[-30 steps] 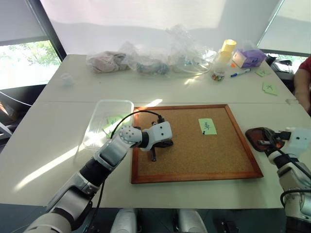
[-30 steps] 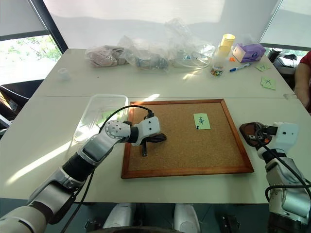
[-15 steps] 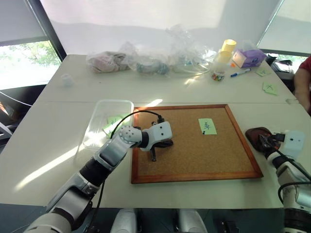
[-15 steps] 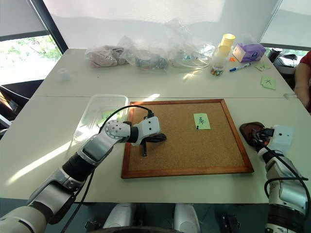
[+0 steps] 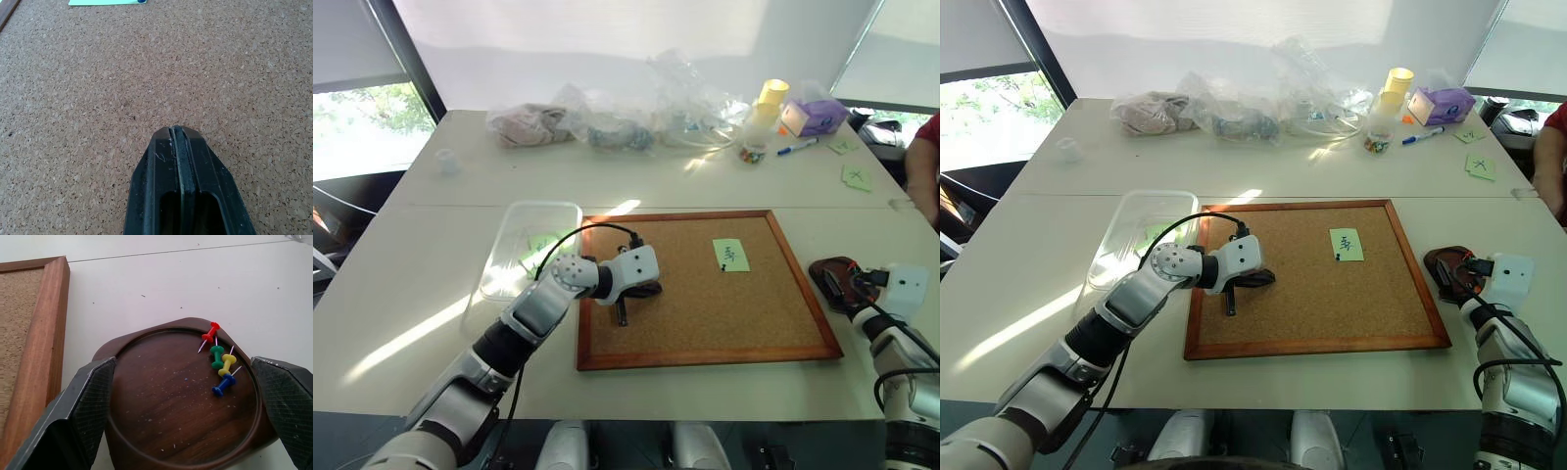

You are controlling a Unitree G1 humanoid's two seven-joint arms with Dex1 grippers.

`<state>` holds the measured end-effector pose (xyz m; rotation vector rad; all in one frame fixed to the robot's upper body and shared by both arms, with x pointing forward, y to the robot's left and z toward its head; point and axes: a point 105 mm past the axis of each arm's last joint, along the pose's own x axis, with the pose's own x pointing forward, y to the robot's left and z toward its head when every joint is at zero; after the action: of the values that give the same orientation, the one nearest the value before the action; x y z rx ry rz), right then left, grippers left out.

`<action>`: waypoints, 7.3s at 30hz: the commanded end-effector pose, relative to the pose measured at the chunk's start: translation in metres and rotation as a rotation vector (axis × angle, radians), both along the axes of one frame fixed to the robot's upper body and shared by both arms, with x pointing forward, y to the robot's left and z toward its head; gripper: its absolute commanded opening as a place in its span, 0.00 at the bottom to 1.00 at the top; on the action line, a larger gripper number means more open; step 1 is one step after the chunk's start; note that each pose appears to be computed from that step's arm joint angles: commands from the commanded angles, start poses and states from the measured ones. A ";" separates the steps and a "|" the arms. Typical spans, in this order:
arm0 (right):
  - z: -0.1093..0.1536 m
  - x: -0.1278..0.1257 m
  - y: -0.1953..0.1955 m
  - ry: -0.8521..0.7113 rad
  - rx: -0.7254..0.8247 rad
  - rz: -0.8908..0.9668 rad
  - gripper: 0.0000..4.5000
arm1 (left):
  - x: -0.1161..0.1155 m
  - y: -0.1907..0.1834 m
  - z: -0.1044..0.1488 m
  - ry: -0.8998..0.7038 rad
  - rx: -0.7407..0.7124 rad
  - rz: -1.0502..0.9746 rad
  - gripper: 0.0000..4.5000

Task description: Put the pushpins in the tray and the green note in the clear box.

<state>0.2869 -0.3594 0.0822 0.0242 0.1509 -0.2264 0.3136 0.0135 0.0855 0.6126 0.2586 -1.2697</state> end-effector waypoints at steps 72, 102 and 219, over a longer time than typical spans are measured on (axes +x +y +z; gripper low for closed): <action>0.052 0.027 0.145 -0.226 -0.014 0.534 0.01 | -0.002 0.043 -0.054 0.136 0.205 0.135 0.00; 0.110 -0.007 0.169 -0.348 -0.157 0.601 0.00 | 0.030 -0.087 0.089 1.064 -0.950 0.309 0.99; 0.042 -0.006 -0.008 0.029 0.011 -0.062 0.99 | -0.041 -0.003 0.141 0.545 -0.660 0.106 0.00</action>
<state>0.2794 -0.3672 0.1008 0.0697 0.2637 -0.2938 0.2744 0.0090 0.2170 -0.3261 0.3561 -1.2965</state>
